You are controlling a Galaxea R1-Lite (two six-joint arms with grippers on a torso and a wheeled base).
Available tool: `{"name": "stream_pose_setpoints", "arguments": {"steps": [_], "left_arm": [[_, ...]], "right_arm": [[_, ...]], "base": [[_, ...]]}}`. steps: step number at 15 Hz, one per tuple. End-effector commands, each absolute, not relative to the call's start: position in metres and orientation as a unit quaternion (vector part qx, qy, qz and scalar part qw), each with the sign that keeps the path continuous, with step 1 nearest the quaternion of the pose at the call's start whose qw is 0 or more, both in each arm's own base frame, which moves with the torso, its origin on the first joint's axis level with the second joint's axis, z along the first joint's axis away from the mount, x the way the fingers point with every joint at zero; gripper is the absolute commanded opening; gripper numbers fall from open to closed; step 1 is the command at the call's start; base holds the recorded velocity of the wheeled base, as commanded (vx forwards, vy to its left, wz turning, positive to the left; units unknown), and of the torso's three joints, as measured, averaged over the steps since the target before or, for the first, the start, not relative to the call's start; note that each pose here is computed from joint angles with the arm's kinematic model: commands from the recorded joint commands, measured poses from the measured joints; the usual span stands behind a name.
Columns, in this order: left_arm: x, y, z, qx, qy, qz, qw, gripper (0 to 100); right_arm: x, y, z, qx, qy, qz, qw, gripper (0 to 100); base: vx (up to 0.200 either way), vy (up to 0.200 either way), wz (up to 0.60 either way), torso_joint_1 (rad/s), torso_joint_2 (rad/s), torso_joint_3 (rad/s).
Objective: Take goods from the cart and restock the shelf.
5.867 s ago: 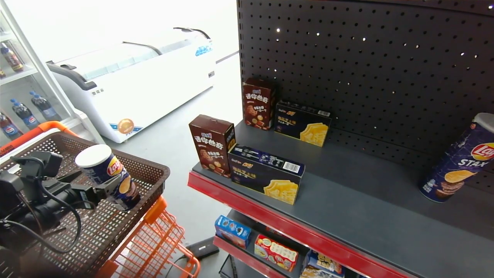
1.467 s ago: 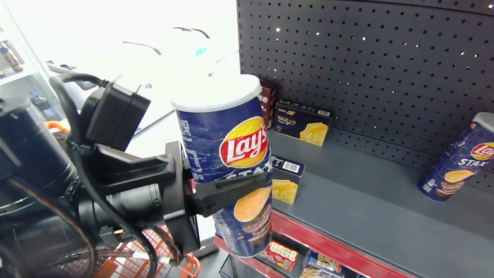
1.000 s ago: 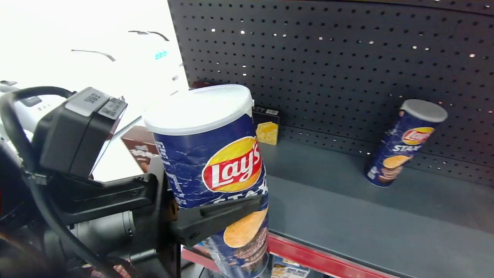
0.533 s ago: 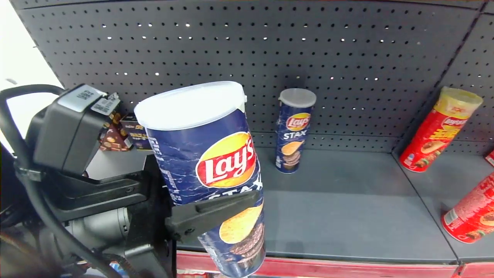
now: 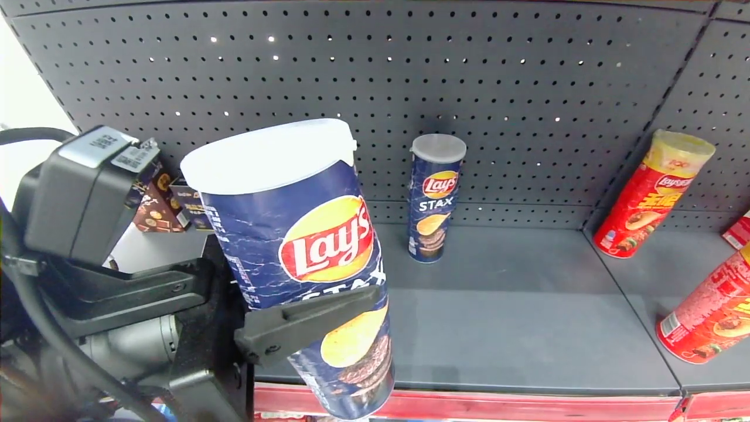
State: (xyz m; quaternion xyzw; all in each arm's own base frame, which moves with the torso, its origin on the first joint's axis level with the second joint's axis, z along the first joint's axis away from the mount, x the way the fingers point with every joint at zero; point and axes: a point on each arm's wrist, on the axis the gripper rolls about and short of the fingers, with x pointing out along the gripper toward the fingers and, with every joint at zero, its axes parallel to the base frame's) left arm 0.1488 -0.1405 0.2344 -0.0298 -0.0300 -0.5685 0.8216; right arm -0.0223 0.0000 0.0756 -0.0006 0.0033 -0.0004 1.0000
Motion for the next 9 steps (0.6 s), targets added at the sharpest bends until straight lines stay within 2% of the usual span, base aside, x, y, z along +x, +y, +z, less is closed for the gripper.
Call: {"name": "stream_pose_setpoints", "arguments": {"steps": [1, 9], "left_arm": [[0.147, -0.139, 0.232, -0.03, -0.028, -0.568, 0.822, 0], [0.156, -0.118, 0.236, -0.04, -0.033, -0.524, 0.85, 0]], "right_arm": [[-0.022, 0.0, 0.076, -0.001, 0.003, 0.0, 1.0, 100], [-0.022, 0.0, 0.076, -0.002, 0.002, 0.004, 1.0, 100]], "base": [[0.0, 0.0, -0.6, 0.002, 0.0, 0.002], [0.0, 0.0, 0.0, 0.0, 0.0, 0.0]]}}
